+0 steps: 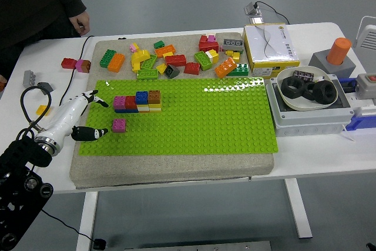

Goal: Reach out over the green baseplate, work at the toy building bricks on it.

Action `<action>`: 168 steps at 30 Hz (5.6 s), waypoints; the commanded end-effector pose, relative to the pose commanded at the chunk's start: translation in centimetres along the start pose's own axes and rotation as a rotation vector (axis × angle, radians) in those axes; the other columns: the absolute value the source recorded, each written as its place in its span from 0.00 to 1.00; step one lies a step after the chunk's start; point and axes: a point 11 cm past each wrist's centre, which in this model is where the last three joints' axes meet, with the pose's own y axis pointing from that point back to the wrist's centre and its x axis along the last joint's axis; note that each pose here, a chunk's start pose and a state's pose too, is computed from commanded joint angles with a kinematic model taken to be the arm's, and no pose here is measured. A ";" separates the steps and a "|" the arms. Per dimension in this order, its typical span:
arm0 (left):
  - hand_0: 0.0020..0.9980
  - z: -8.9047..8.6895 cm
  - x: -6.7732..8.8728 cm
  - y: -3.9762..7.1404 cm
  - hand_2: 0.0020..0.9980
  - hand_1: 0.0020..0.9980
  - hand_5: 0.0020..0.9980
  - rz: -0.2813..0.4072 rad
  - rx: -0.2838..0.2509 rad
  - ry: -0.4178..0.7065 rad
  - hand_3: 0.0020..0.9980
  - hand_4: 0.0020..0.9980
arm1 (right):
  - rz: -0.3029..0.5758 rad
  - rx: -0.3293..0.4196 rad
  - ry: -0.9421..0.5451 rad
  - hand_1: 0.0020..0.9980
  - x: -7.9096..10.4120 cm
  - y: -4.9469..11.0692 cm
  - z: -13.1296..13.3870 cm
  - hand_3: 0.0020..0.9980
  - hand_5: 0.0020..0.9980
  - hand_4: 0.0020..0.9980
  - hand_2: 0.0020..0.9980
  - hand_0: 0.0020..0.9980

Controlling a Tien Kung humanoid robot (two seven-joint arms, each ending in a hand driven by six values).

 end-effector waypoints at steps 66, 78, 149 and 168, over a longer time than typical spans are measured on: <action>1.00 2.0 -1.6 -2.3 1.00 1.00 0.00 -0.212 0.078 -0.019 0.63 0.74 | 0.007 0.019 -0.010 0.56 0.6 0.1 -0.9 0.65 0.75 0.63 0.62 0.58; 1.00 1.7 -1.6 -2.8 1.00 1.00 0.00 -0.220 0.095 0.021 0.63 0.73 | 0.003 0.020 -0.011 0.56 0.5 0.0 -0.9 0.65 0.75 0.64 0.62 0.58; 1.00 1.7 3.3 -6.5 0.95 0.97 0.00 -0.083 0.126 0.191 0.47 0.68 | -0.003 0.033 -0.014 0.56 0.3 0.1 -1.5 0.65 0.74 0.64 0.62 0.58; 1.00 4.2 1.2 -7.8 0.95 0.97 0.00 -0.137 0.101 0.216 0.48 0.65 | -0.012 0.033 -0.015 0.56 -0.1 0.2 -1.7 0.65 0.73 0.64 0.62 0.58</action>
